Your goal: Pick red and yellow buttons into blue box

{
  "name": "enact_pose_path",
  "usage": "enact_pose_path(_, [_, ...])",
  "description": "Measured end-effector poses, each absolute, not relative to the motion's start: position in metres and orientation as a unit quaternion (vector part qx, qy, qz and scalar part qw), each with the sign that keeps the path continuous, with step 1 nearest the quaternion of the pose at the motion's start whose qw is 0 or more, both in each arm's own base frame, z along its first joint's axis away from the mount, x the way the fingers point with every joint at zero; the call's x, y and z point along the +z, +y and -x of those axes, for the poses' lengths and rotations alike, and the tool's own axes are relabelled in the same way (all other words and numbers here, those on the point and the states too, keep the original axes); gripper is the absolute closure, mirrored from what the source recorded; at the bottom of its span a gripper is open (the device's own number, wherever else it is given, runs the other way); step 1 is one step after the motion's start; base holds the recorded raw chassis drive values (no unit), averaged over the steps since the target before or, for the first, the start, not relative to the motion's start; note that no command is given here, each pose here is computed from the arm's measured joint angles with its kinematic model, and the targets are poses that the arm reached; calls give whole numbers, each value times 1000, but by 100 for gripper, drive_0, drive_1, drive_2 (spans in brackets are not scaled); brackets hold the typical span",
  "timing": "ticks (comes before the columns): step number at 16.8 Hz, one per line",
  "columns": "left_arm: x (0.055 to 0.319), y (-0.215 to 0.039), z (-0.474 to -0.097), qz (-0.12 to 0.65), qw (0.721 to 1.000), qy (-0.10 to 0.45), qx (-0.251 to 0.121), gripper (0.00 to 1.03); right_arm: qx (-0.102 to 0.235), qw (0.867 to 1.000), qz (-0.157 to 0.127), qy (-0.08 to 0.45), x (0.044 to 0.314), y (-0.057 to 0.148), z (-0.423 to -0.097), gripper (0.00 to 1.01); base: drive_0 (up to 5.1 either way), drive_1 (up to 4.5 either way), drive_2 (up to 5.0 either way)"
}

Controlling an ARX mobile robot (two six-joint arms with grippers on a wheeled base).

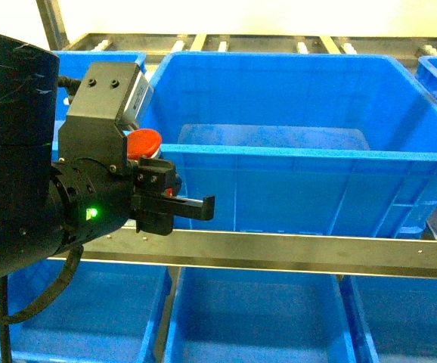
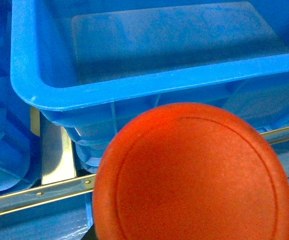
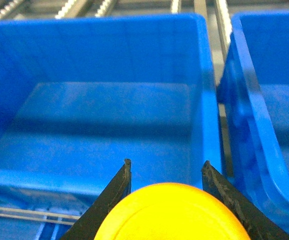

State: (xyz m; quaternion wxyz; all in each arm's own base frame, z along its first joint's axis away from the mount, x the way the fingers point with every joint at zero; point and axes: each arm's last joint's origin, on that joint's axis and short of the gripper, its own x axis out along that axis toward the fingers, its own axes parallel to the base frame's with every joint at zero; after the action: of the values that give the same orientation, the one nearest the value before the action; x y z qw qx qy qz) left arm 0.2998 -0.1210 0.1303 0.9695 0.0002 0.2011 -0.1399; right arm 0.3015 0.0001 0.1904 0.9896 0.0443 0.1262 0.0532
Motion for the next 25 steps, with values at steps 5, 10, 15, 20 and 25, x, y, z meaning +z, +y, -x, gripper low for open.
enact_pose_path(5, [130,-121,-300,0,970,201,-140,78,109,985,-47,122,206,28,-380,63,0,0,0])
enact_pose_path(10, [130,-121,-300,0,969,201,-140,78,130,983,-53,116,211,45,-437,63,0,0,0])
enact_pose_path(15, [130,-121,-300,0,969,201,-141,78,272,942,-28,195,149,126,-446,63,0,0,0])
enact_pose_path(20, [130,-121,-300,0,969,201,-141,78,241,952,-14,187,141,123,-460,63,0,0,0])
enact_pose_path(25, [130,-121,-300,0,969,201,-141,78,180,964,2,194,142,115,-490,63,0,0,0])
